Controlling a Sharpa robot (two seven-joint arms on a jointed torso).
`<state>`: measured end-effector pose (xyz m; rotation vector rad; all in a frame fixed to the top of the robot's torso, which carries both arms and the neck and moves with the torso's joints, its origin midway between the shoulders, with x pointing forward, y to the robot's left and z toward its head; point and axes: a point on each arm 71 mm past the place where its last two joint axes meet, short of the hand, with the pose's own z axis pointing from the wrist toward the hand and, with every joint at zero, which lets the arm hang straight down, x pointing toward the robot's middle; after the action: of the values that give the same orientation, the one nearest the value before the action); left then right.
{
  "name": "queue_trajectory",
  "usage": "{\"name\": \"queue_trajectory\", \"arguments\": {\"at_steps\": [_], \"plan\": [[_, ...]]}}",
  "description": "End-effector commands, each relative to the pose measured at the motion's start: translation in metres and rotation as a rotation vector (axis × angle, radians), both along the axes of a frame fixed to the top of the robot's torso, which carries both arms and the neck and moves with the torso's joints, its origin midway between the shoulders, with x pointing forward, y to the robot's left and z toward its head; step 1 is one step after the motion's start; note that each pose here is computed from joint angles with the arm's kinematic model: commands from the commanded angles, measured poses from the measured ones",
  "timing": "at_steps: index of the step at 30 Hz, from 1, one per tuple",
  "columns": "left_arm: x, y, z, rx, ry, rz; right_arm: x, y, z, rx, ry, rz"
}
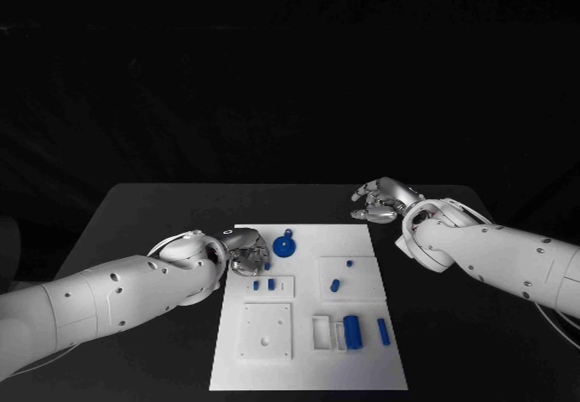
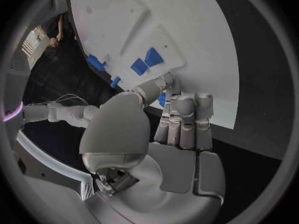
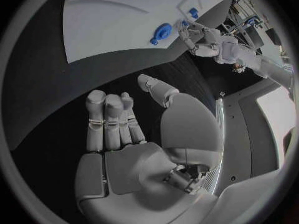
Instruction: Assemble the parts on the task board
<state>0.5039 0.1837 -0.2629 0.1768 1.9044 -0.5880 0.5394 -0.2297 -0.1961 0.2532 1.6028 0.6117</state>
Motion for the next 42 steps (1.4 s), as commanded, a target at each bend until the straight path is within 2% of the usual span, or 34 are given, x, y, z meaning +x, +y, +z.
{"name": "queue_trajectory", "arguments": {"at_steps": [1,9,12,15,19,23,25,28,31,34,38,42], "plan": [[0.0014,0.003,0.0011,-0.009,-0.017,0.009,-0.001,-0.001,0.0,0.001,-0.002,0.016],[0.0035,0.011,0.0024,-0.023,-0.035,0.029,-0.004,-0.002,-0.002,0.01,0.038,0.075],[0.004,0.018,0.0039,-0.06,-0.03,0.055,-0.009,-0.001,-0.005,0.003,0.085,0.13],[0.0051,0.023,0.0073,-0.123,-0.026,0.086,-0.015,0.002,-0.007,-0.035,0.101,0.188],[0.01,0.034,0.0156,-0.37,0.078,0.209,-0.027,0.009,-0.01,-0.114,0.087,0.265],[0.012,0.042,0.0229,-0.598,0.17,0.305,-0.035,0.012,-0.012,-0.226,0.062,0.319],[0.0145,0.044,0.0299,-0.726,0.207,0.339,-0.039,0.012,-0.014,-0.3,0.043,0.345],[0.0147,0.049,0.0355,-0.853,0.241,0.37,-0.043,0.013,-0.018,-0.37,0.03,0.36],[0.0152,0.05,0.0417,-0.921,0.256,0.372,-0.047,0.015,-0.024,-0.43,0.017,0.363],[0.0131,0.048,0.0454,-0.952,0.267,0.343,-0.049,0.02,-0.034,-0.482,0.008,0.355],[0.0106,0.045,0.0463,-0.969,0.281,0.332,-0.054,0.028,-0.042,-0.512,-0.004,0.356],[0.0099,0.044,0.0466,-0.972,0.28,0.341,-0.054,0.032,-0.046,-0.527,-0.025,0.345]]}}
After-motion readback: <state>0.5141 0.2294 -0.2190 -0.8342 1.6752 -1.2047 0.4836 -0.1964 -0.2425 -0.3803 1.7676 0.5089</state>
